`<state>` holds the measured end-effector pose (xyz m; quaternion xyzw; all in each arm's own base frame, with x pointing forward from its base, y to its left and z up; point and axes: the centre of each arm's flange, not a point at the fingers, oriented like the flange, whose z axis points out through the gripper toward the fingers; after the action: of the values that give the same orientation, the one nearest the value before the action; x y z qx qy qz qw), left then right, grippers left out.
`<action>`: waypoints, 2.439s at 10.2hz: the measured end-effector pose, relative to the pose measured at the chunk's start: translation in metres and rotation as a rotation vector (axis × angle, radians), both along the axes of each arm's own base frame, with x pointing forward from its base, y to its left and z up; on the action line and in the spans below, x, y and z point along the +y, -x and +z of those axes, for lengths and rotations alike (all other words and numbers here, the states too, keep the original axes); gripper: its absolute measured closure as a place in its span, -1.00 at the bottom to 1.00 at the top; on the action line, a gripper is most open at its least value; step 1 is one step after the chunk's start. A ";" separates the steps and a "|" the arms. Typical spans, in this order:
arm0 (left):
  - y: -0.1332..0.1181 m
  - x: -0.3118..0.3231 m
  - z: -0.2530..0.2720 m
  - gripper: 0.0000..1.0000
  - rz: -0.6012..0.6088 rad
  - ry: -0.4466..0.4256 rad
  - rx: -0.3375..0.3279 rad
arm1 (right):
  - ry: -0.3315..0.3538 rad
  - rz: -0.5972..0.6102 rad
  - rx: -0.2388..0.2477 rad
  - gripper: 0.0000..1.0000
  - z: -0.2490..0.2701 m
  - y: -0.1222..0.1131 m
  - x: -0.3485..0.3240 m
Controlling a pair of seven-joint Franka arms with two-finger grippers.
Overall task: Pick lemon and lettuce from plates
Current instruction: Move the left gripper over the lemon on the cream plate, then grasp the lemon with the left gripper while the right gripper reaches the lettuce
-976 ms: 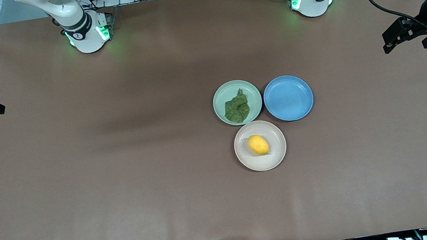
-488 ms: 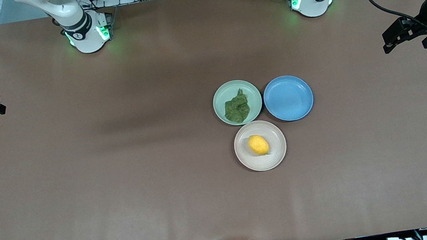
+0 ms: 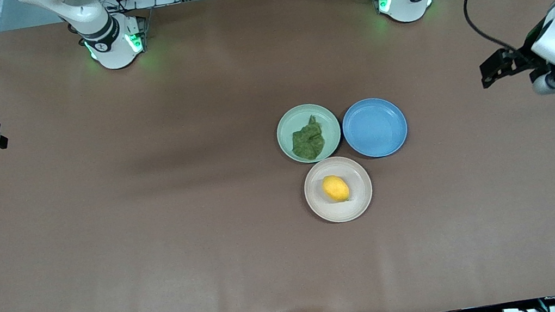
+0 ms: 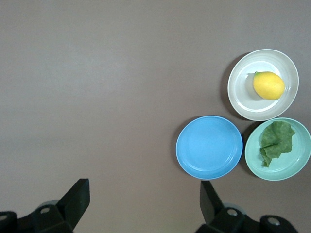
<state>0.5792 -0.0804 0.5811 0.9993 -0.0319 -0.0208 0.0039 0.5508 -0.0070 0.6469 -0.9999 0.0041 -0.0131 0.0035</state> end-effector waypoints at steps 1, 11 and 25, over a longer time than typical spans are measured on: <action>-0.006 -0.005 -0.013 -1.00 -0.009 0.000 0.021 | 0.000 0.000 0.000 -1.00 0.000 0.000 0.000; -0.067 -0.133 -0.152 -1.00 0.213 0.038 0.006 | -0.001 0.003 0.002 -1.00 -0.002 -0.001 0.001; -0.066 -0.261 -0.327 -1.00 0.682 0.100 -0.014 | -0.044 0.161 0.057 -1.00 -0.047 0.017 0.178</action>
<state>0.6450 -0.3418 0.2537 0.9511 0.3031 -0.0099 0.0596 0.5334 0.1707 0.6001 -0.9967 -0.0757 0.0160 0.0264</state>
